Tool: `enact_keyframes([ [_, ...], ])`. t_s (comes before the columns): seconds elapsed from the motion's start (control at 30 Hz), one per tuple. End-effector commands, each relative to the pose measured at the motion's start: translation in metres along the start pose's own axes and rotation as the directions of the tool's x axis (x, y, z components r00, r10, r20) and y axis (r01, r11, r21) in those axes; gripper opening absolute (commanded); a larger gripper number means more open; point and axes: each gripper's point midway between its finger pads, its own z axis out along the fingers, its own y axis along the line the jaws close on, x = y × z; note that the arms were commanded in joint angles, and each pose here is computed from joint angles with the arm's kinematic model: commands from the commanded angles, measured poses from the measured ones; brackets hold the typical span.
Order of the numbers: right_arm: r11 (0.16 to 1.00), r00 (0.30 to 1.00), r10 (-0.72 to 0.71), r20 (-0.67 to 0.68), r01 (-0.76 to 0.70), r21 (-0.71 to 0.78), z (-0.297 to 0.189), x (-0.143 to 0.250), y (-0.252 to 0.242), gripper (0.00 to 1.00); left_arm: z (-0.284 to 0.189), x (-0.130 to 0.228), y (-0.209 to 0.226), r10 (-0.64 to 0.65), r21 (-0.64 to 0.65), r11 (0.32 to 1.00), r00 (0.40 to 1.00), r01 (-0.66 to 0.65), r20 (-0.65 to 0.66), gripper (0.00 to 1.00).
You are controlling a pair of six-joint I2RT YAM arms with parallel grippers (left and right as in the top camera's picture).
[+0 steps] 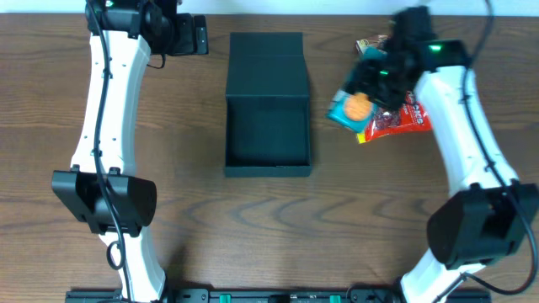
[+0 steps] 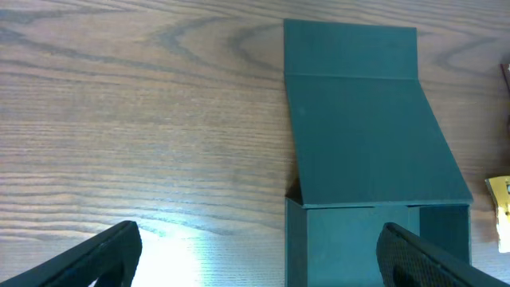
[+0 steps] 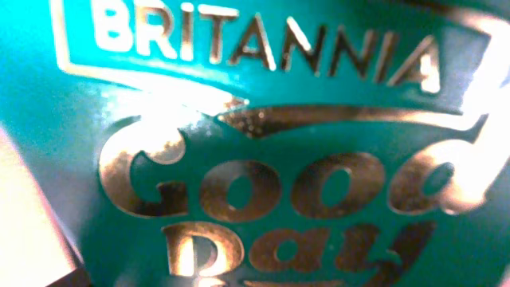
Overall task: Pack container
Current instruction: 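Carry the Chunkies box left and lower it into the black box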
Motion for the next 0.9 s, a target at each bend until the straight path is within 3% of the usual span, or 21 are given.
enact_keyframes([
  [0.0, 0.985, 0.986, -0.163, 0.031, 0.165, -0.041, -0.001, 0.009, 0.042, 0.71, -0.001, -0.001, 0.006, 0.007, -0.006, 1.0, 1.0, -0.007, 0.001, 0.96],
  [0.4, 0.924, 0.909, -0.383, -0.163, 0.382, -0.039, 0.077, 0.076, 0.082, 0.7, -0.002, 0.003, 0.018, -0.007, -0.024, 1.0, 1.0, 0.007, -0.018, 0.95],
  [0.87, 0.904, 0.879, -0.412, -0.24, 0.427, 0.013, 0.083, 0.096, 0.073, 0.71, -0.005, 0.007, 0.036, -0.043, -0.043, 0.998, 0.998, 0.041, -0.037, 0.95],
])
